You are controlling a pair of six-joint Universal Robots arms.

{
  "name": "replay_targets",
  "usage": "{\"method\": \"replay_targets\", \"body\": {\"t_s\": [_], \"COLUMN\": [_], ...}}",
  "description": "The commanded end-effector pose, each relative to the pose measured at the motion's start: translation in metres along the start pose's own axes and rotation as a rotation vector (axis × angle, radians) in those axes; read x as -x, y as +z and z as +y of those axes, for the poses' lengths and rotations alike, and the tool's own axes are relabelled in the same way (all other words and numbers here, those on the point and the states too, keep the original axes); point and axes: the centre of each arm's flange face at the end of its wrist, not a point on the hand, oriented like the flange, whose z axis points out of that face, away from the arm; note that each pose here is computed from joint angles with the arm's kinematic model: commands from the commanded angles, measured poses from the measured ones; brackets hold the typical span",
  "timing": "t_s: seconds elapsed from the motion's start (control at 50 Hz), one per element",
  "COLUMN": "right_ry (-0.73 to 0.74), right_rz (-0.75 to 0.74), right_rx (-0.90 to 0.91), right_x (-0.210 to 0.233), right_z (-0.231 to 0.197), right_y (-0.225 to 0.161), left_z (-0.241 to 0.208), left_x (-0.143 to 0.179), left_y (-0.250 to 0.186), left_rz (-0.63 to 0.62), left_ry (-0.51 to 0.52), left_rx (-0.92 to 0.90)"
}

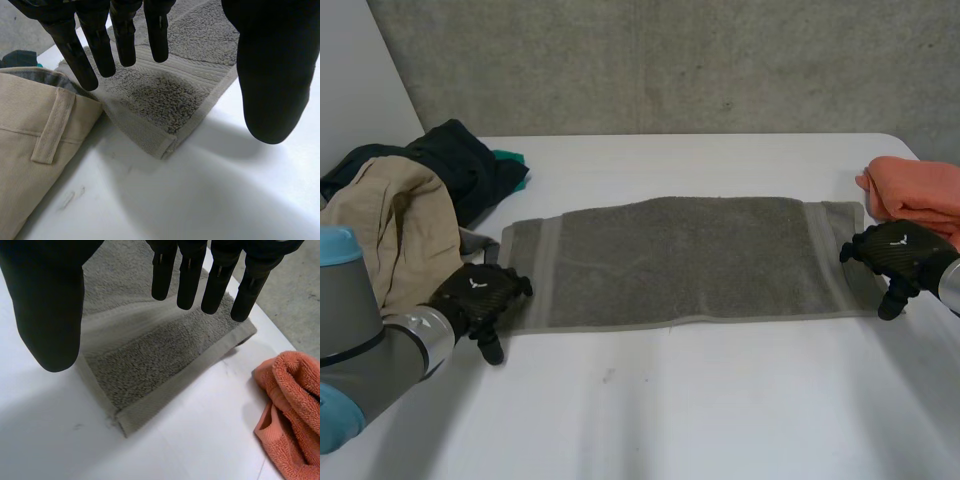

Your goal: Fold the laundry.

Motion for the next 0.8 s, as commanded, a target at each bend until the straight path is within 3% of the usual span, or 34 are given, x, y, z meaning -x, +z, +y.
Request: {"method": "replay_targets", "body": {"t_s": [0.02,0.8], "right_ry": [-0.01,-0.009], "right_rz": [0.011,0.137], "right_rx": [-0.046,-0.18], "right_x": [0.0,-0.01], "right_z": [0.014,0.017], "right_y": [0.015,0.065], "left_z": [-0.005,-0.007], "left_x": [0.0,0.01], "left_y": [0.003,0.007], "left_rz": [-0.021,-0.068], "left_ry": [0.004,-0.017], "left_rx": [-0.064,-0.083]}}
